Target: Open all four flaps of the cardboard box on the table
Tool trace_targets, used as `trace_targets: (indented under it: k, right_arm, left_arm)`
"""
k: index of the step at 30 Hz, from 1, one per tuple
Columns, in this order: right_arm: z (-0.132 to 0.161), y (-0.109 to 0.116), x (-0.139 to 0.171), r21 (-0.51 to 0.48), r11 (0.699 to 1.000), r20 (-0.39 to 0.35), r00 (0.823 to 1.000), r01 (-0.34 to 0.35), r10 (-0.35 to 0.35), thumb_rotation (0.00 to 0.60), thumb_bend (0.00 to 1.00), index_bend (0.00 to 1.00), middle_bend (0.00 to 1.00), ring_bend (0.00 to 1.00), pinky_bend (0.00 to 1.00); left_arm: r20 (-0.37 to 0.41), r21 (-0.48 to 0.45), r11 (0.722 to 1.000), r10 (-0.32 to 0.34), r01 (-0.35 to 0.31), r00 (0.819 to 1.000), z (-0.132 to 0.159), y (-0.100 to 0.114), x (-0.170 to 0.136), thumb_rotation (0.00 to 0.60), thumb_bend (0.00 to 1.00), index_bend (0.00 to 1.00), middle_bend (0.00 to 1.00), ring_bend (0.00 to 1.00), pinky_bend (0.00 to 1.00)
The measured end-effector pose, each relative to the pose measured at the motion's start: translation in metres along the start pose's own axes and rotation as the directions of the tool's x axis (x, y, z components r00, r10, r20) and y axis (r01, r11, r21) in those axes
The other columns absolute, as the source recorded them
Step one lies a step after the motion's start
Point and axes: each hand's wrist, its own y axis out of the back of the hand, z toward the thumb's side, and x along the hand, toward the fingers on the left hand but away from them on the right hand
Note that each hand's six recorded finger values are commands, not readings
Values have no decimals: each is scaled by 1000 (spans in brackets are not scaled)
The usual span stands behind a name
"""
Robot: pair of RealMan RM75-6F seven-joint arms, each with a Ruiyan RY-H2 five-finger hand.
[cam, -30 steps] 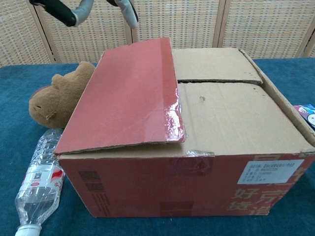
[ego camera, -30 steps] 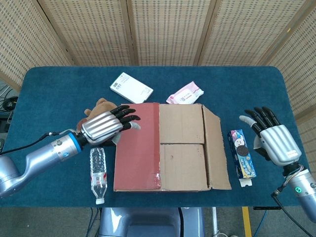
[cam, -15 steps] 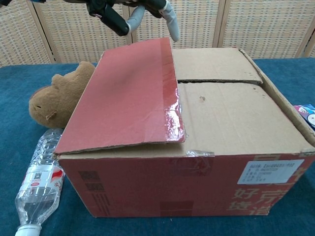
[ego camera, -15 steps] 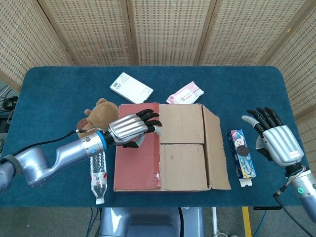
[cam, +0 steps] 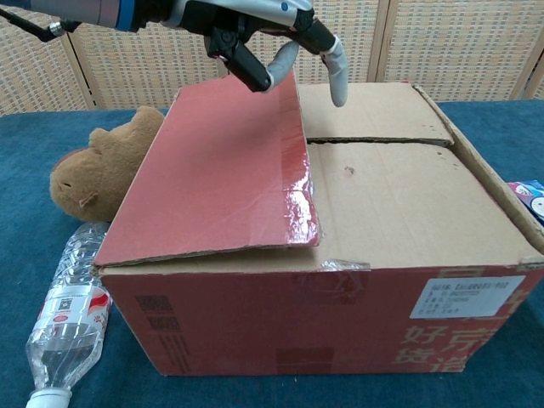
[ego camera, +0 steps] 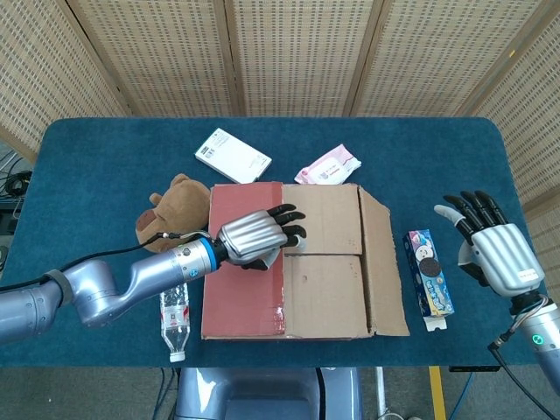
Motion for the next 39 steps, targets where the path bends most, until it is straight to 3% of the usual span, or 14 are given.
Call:
trace_targets:
  k: [13,20,31,39]
  right_arm:
    - [-5,-1,4,-10,1000,13,1000,3,-3,600,1000,155,112,0,44]
    - [-5,-1,4,-15,1000,13,1000,6,-6,600,1000,155,112,0,43]
    - [-5,0,2,-18,1000,13,1000,17,-17,600,1000,155,112,0,44]
    - [-5,1,0,-15,1000,13,1000,21,-21,600,1000,155,112,0,44]
  left_arm:
    - [-19,41,998,-45,46,999,-2,-19,1,515,963,322,332,113,0]
    - [-35,64,997,-31,33,999,-7,-17,-6,515,963,322,395,152,0]
    - [-64,79,997,-17,23,998,-15,-8,-14,516,960,336,427,178,0]
    - [-92,96,995,36,-27,995,-23,14,-35,514,957,335,430,182,0]
